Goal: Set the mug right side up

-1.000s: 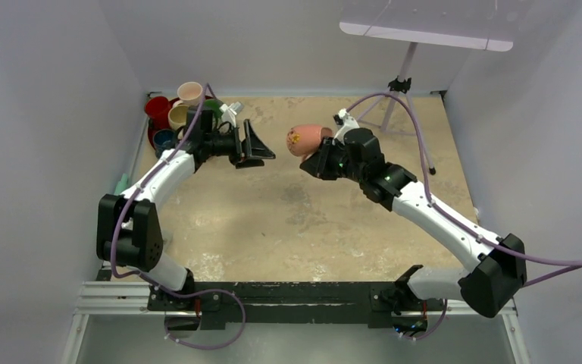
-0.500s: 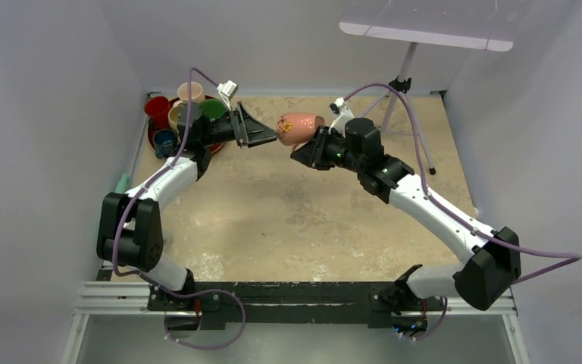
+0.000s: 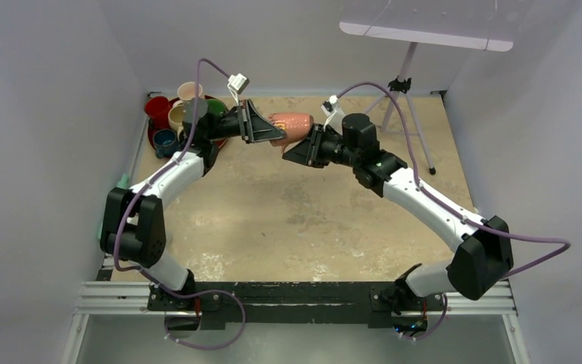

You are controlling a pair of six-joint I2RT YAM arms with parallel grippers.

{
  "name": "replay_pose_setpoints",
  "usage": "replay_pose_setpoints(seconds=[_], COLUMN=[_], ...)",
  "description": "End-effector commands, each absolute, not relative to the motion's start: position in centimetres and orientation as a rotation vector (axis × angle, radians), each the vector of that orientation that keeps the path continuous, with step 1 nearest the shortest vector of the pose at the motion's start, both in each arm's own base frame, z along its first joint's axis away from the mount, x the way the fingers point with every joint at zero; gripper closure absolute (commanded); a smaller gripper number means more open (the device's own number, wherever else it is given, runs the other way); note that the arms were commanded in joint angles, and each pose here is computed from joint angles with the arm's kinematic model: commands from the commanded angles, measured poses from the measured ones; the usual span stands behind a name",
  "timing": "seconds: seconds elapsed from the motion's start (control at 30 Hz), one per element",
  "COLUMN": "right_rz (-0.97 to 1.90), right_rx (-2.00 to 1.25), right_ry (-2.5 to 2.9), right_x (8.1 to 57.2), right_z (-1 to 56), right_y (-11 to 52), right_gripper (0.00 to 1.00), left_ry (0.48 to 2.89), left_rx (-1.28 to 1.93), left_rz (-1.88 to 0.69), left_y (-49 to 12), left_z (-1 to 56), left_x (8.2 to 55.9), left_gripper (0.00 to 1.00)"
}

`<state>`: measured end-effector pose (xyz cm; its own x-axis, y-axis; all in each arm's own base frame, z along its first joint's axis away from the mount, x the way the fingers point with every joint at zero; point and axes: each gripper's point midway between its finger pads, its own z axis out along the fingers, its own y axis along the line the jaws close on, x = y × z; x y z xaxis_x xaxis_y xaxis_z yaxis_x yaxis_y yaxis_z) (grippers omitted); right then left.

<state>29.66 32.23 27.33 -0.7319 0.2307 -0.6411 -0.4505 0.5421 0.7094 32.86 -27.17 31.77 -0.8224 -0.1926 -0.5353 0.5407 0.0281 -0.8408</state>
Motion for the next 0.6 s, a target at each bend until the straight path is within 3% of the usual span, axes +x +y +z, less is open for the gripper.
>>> replay_pose_setpoints(seconds=[0.0,0.07,0.1,0.2,0.3,0.57], right_rz=[1.301,1.262,1.23,1.096,0.985,0.832], right_rx=[-0.3,-0.291,-0.285,-0.23,-0.171,-0.095], right_ry=[1.875,1.924,1.967,2.08,2.161,2.197], right_x=[30.3,31.0,31.2,32.2,32.7,32.9], right_z=[32.3,31.1,30.2,27.6,25.3,23.4], right_y=[33.9,33.9,33.8,32.7,31.4,29.0], right_gripper=[1.0,0.98,0.88,0.73,0.7,0.6], left_ry=[1.712,1.784,1.861,2.195,2.351,2.579], left_rx=[0.453,0.425,0.393,0.352,0.432,0.709], left_rz=[-1.827,-1.743,-1.654,-1.136,-0.651,-0.232], left_y=[-27.4,-26.8,-26.2,-22.3,-16.8,-6.8], left_z=[35.1,34.0,32.7,28.0,25.1,21.4], left_x=[32.0,32.5,33.2,34.6,35.2,32.7], left_gripper=[1.0,1.0,1.0,1.0,1.0,1.0])
